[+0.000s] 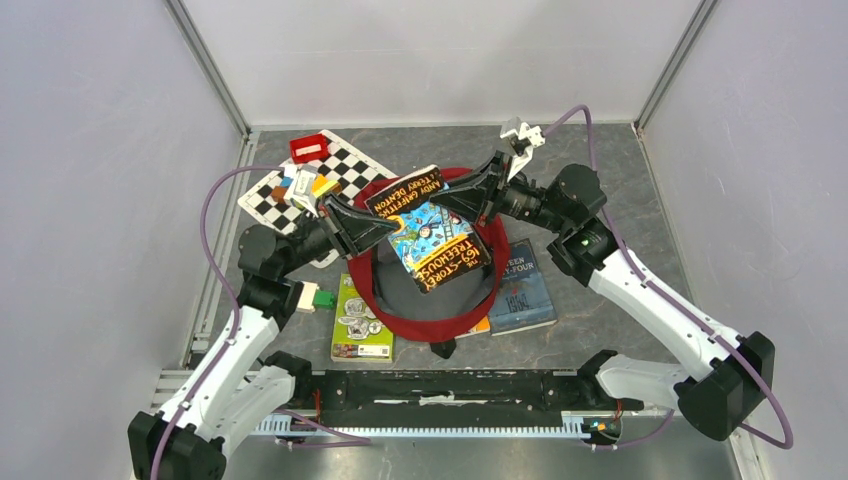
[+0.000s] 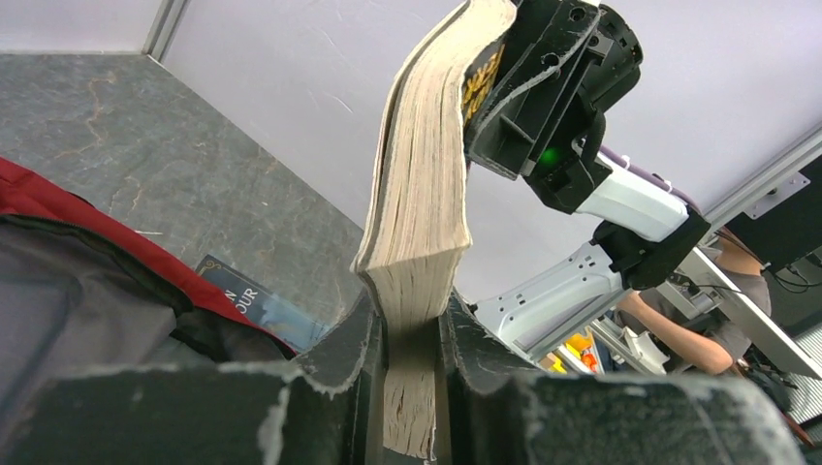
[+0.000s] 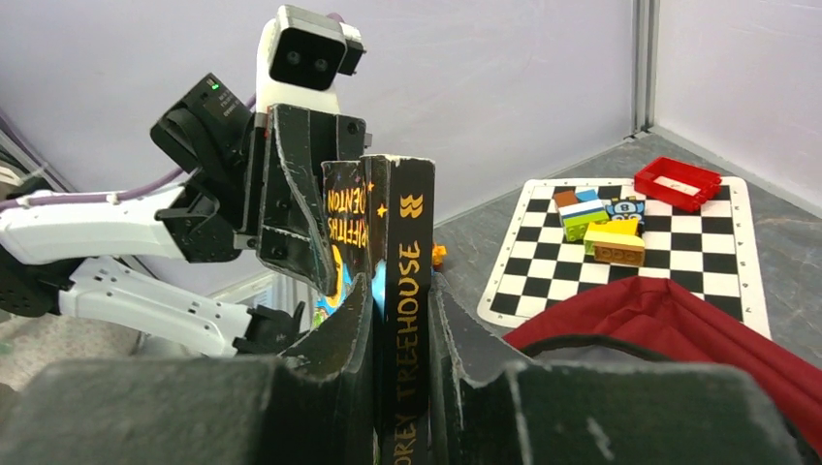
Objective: Pack the student bag
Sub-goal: Pick up the book from the center of the board.
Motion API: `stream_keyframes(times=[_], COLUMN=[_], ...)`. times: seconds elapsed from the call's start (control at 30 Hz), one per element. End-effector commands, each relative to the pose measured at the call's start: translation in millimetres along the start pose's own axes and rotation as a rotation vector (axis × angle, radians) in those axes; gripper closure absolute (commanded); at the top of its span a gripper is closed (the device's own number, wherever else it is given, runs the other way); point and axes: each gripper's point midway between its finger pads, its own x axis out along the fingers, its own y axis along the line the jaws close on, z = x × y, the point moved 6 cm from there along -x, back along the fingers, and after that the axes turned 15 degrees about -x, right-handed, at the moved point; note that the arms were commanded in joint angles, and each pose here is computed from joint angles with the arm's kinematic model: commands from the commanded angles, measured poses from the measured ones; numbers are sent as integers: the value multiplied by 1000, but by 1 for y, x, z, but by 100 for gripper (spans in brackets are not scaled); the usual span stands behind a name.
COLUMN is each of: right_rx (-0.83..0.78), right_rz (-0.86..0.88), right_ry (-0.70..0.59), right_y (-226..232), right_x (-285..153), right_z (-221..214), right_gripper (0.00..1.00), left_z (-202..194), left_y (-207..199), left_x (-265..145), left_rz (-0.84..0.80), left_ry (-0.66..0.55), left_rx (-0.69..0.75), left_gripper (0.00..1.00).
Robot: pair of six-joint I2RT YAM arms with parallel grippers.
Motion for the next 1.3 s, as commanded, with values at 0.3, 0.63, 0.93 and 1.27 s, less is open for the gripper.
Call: stream_keyframes(times=[0.3, 0.63, 0.93, 1.27], right_rx=[-154, -101, -70, 65], right_rz=[48, 224, 273, -277], right_ry=[230, 191, 163, 254], right_y=[-1, 20, 27, -34], right_x=[-23, -24, -25, -59], right_z=[-52, -45, -39, -70], right_gripper=[16, 18, 83, 100], left_z=[10, 6, 5, 23], left_y=[-48, -50, -37, 76], left_x=[-8, -8, -6, -17], left_rz=[-131, -135, -46, 665], left_ry=[-59, 27, 80, 142], left_rx=[98, 134, 170, 242], left_gripper=[98, 98, 97, 0])
